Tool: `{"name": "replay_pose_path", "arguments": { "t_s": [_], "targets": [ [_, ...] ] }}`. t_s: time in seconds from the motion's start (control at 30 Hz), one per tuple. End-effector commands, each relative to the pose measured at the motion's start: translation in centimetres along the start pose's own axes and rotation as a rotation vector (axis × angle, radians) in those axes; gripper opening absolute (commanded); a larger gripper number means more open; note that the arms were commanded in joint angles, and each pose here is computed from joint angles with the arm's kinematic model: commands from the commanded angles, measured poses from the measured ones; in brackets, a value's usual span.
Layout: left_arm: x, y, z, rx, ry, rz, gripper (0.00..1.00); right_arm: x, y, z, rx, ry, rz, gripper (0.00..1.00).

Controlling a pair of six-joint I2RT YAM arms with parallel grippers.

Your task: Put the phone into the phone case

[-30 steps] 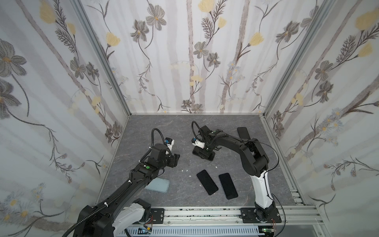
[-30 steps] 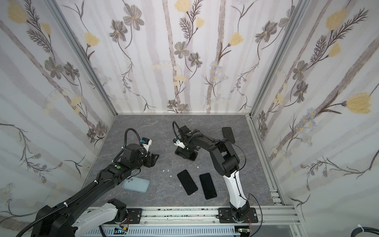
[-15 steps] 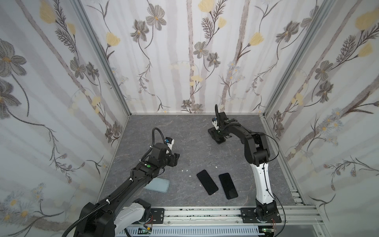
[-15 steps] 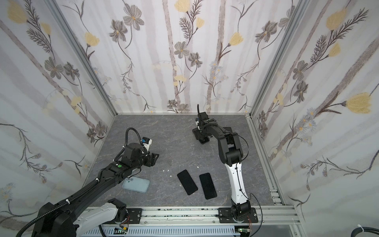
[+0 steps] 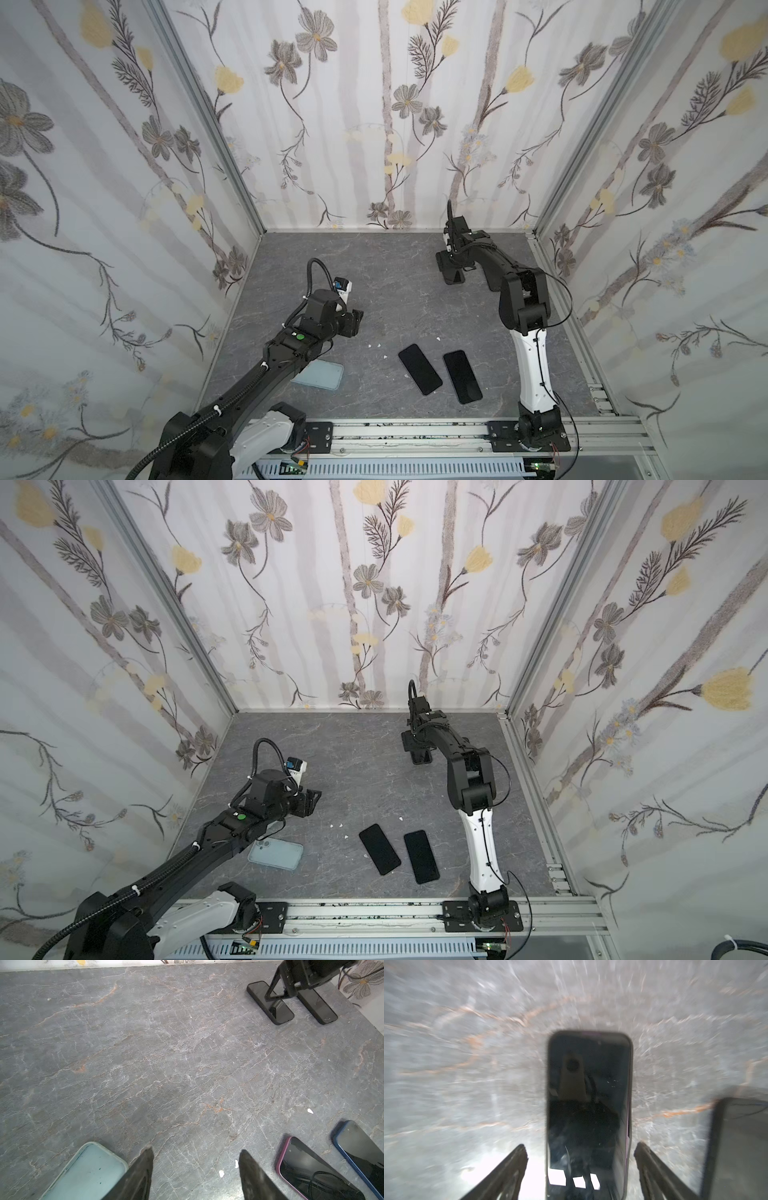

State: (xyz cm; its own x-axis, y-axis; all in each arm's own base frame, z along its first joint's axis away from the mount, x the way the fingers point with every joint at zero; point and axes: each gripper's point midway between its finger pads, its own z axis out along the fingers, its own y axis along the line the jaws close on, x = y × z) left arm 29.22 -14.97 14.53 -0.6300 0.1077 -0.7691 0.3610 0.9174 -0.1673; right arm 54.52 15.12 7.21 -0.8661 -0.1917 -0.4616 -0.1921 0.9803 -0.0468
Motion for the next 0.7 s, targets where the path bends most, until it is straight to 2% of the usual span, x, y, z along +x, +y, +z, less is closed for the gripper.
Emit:
{"name": "replay_pose_path", "arguments": {
  "t_s": [0.0,0.17,0.37,0.53,0.67],
  "targets": [
    [-1.0,-0.1,-0.3,0.001,-0.033,0.006,0.65,-0.5,-0.4,-1.4,0.027,-0.015,0.018,1.0],
    [-1.1,0.1,-0.5,-0.006,-0.039,0.001,0.65,-0.1,-0.1,-2.0,0.009,0.004,0.013,1.0],
    [-1.7,-0.7,-0.8,0.033,-0.056,-0.029,0.65,0.4,1.9,-6.9,-0.057,-0.034,0.01,0.96],
    [-2.7,-2.2,-0.7,0.096,-0.04,-0.055,0.64,4.4,4.7,-12.5,-0.119,-0.097,0.043,0.95],
    [-3.6,-2.3,-0.6,0.074,-0.02,-0.092,0.64,8.9,9.6,-16.4,-0.21,-0.141,-0.014,0.94]
  ]
}}
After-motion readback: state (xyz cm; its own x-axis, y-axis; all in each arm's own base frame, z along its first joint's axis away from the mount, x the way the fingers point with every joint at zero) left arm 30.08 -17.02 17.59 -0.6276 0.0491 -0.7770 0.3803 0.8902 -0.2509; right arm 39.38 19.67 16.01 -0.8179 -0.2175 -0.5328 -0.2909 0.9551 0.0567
